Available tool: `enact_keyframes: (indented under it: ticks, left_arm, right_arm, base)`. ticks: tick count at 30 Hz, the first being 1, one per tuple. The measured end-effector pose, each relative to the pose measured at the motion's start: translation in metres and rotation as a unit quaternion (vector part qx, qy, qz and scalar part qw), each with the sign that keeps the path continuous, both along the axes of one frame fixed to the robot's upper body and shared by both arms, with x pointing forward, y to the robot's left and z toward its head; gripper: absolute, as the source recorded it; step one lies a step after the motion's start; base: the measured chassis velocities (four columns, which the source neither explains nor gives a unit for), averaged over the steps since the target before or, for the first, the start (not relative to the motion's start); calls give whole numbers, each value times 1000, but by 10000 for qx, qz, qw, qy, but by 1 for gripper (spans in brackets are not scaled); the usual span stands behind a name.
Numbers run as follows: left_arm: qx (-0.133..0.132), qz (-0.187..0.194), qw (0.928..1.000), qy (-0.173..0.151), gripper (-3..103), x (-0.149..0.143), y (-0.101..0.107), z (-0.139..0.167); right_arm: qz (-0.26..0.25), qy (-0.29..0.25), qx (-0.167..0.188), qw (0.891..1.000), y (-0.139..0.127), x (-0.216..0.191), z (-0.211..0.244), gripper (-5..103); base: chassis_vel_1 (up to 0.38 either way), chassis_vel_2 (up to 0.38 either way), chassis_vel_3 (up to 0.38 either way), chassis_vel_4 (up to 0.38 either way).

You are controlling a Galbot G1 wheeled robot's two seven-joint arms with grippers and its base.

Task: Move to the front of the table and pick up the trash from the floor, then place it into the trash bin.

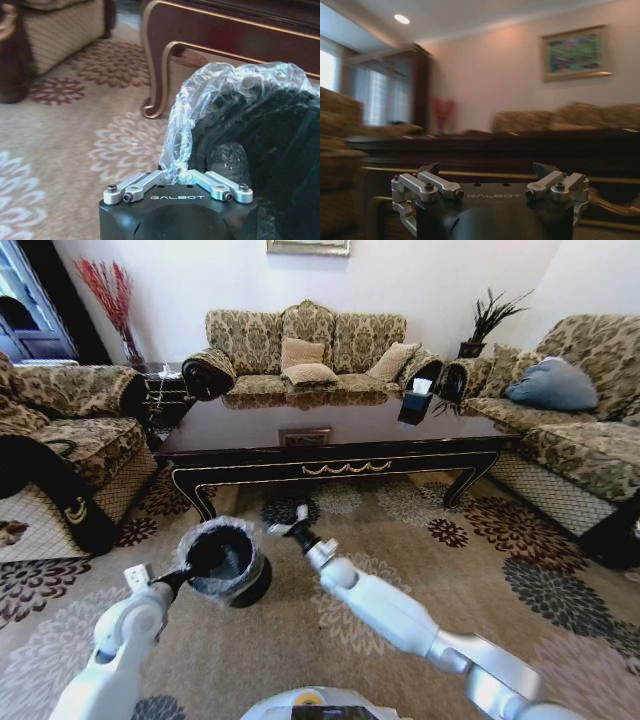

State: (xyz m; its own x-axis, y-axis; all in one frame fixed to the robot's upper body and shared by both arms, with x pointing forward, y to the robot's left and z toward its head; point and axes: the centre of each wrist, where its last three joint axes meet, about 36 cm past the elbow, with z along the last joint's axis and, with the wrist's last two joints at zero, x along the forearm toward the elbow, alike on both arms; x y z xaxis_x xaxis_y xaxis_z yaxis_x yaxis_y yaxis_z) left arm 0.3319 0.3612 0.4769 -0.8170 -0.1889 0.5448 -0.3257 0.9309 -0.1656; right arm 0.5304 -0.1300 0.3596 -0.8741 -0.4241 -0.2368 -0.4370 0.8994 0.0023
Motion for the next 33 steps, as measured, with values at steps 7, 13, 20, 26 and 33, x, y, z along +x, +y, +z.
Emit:
enact_keyframes:
  ticks: [7, 13, 20, 26, 33]
  left_arm:
    - [-117, 321, 9991, 253, 2, -10, -3, -12]
    - [-471, 730, 9941, 654, 2, -7, -10, -43]
    - [-500, 1076, 9888, 909, 2, -4, -6, -72]
    - [-518, 1153, 9883, 857, 2, 0, -3, -75]
    - [-543, 1140, 9893, 731, 2, 2, -2, -72]
  right_arm:
    - [-1589, 810, -14, 9840, -62, -9, -23, 100]
    - [-2361, 1350, -62, 9623, -118, -49, -64, 100]
    - [-2701, 1458, -268, 9514, -154, -72, -78, 100]
    - [-2920, 1463, -244, 9448, -165, -73, -78, 100]
    - [-2873, 1446, -188, 9467, -160, -74, -80, 100]
  base:
    - [0, 0, 0, 0]
    - [0, 0, 0, 0]
    - [0, 0, 0, 0]
    - [0, 0, 0, 0]
    - [0, 0, 0, 0]
